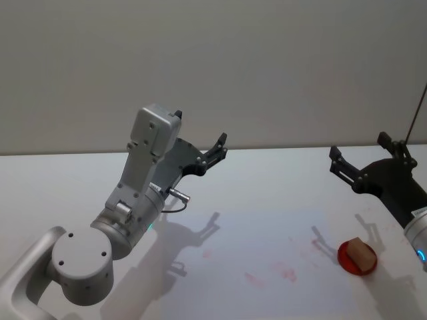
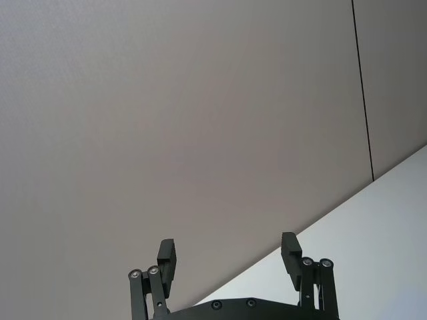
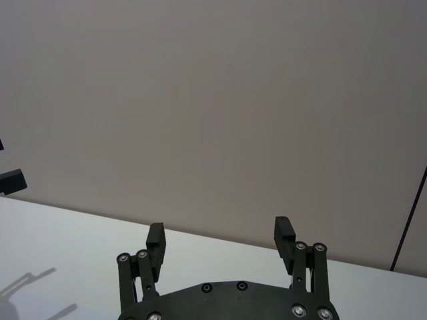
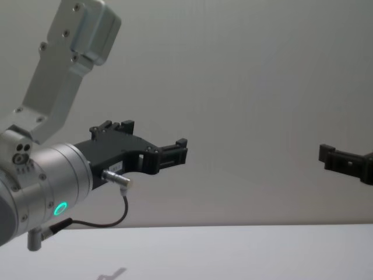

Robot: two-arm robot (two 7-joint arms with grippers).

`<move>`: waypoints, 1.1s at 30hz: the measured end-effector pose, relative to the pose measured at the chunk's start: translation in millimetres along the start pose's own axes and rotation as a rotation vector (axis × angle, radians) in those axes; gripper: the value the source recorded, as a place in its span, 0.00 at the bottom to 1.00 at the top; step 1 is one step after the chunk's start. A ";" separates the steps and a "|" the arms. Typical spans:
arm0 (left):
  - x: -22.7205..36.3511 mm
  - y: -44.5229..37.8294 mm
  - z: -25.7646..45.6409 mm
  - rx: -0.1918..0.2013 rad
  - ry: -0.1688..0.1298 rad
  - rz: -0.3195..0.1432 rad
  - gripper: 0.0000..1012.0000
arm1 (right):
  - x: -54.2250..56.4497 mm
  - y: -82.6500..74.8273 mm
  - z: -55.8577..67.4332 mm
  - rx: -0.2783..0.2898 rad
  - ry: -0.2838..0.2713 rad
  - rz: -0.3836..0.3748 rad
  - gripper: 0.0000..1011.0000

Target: Use the one hand to pick up the stamp and affix it onto the A4 paper.

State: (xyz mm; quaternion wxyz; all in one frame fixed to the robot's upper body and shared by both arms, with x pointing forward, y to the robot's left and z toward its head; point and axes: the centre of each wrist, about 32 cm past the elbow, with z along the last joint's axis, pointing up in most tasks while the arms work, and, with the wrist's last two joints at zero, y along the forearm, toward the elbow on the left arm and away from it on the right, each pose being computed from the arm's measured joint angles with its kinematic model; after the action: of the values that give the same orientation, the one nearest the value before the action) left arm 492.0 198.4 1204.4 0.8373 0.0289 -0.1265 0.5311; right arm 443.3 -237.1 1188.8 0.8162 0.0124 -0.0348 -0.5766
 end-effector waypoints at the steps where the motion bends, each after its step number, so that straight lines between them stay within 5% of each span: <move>1: 0.0 0.0 0.0 0.000 0.000 0.000 0.99 | 0.0 0.0 0.0 0.000 0.000 0.000 0.99; 33: 0.0 0.0 0.0 0.000 0.000 0.000 0.99 | 3.5 0.1 -0.9 -0.010 0.006 0.011 0.99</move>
State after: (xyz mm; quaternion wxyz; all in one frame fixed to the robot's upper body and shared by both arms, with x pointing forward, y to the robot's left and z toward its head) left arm 492.0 198.4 1204.4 0.8374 0.0289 -0.1264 0.5310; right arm 444.6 -240.4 1188.1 0.8194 0.0098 -0.0298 -0.5724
